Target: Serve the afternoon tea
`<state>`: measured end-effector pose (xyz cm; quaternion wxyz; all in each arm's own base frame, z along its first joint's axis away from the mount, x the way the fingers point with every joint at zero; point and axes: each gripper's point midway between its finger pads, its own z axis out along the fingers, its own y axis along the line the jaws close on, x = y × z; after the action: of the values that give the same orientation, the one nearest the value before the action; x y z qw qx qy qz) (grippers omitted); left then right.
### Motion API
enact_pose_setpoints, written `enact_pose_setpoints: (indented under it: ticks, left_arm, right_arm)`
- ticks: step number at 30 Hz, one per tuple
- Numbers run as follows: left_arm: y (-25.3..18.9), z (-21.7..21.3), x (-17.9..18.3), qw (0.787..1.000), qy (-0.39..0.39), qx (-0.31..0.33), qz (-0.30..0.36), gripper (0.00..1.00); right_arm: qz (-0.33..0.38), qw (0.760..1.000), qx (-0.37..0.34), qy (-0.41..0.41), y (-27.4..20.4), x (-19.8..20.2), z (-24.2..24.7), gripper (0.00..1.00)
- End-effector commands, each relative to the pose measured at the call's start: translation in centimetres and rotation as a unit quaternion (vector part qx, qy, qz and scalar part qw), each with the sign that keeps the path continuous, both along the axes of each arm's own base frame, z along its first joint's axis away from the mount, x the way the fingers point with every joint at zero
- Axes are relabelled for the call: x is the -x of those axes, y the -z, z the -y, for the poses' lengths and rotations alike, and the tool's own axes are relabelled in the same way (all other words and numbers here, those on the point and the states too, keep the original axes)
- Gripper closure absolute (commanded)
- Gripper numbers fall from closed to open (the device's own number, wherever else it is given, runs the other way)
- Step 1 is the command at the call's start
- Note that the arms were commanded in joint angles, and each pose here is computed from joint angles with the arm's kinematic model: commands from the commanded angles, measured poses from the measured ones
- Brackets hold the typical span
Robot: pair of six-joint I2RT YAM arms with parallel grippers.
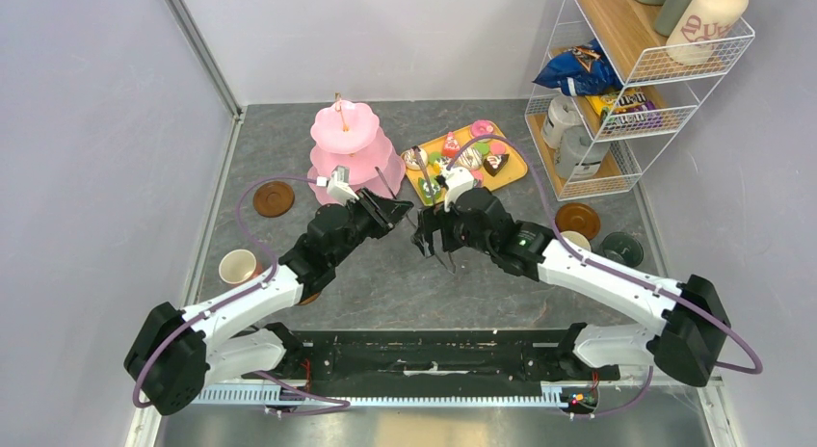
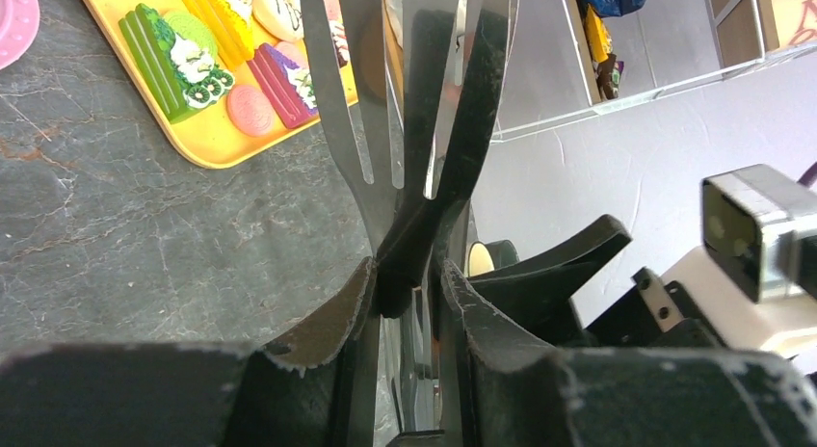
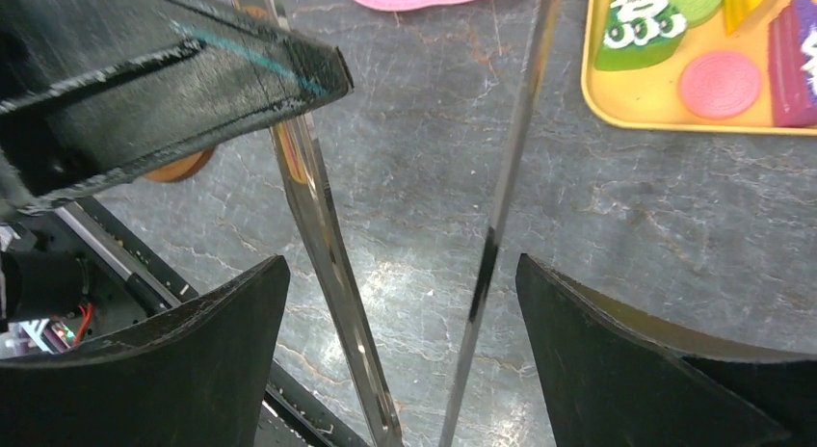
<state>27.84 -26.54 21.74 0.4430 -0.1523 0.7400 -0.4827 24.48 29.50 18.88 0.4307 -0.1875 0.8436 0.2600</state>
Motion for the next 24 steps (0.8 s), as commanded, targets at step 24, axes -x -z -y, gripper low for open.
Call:
enact_pose_setpoints:
  ticks: [24]
  left_arm:
    - [-1.5,0.5,-0.3,0.999,-0.008,0.028,-0.038,0.94]
  right_arm:
    - [0.049,0.996,0.070,-0.032,0.0,0.3,-2.8,0.30]
